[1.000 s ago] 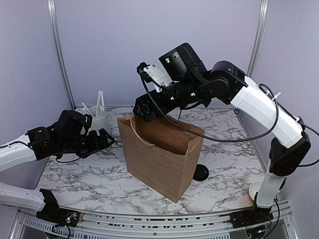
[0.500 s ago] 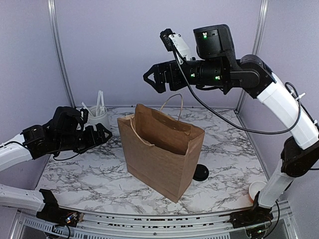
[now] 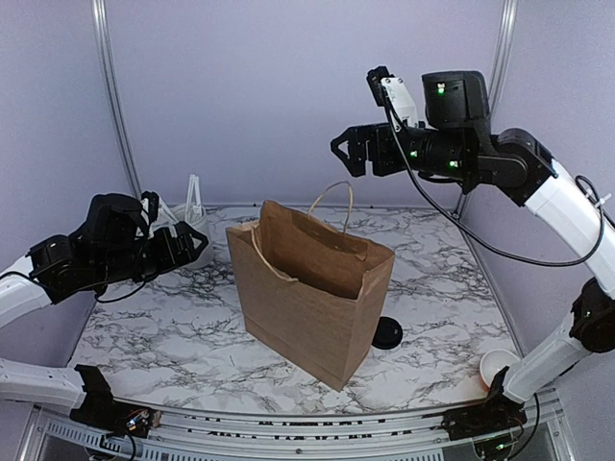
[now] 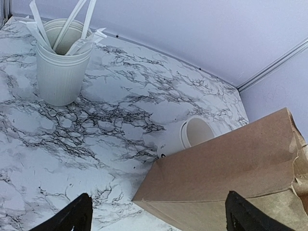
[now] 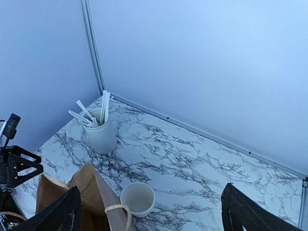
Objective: Pack the takeout coffee
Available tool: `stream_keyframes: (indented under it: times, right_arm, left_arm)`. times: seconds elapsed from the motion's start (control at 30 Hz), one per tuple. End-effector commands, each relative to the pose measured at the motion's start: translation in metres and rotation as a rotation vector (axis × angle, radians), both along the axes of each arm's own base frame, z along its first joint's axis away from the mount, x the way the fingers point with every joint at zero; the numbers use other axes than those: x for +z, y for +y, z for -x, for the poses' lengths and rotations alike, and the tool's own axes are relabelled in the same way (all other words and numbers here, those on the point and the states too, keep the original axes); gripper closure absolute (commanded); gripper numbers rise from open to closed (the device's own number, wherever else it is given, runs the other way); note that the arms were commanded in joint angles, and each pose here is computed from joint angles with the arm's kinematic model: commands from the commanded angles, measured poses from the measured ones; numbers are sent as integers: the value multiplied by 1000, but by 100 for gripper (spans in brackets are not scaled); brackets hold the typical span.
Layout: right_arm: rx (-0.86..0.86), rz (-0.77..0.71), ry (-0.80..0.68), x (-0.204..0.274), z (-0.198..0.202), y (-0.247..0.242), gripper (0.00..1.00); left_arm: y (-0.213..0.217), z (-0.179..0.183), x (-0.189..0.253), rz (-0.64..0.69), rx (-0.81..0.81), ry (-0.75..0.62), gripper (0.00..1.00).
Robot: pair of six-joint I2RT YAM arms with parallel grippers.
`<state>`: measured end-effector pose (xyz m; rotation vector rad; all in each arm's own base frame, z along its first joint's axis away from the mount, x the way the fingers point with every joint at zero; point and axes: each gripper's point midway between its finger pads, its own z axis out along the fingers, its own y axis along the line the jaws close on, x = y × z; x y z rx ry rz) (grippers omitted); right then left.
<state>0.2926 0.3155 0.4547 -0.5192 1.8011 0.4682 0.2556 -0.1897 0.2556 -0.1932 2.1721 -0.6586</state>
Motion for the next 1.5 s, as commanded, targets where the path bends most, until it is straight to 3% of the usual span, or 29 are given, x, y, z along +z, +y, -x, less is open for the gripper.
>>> stream_keyframes:
  times: [0.0,0.3,0.67,1.0,1.47]
  right_arm:
    - [-61,-144,-41,31,-4,-38,2]
    - [-137,-133,22,-9,-11,-74,2]
    - [-149,-169,15,-18,4,-92,2]
    - [-152,-185,11,-19,17,-107,2]
    - [-149,-224,23,-18,25,-112,2]
  left_arm:
    - [9,-4,18,-24,27,-52,3]
    - [44,-23,55,-126,161,-116,3]
    - [78,-79,79,-167,281,-97,5]
    - [110,-124,59,-224,375,-26,19]
    - [129,-169,3,-204,415,96,43]
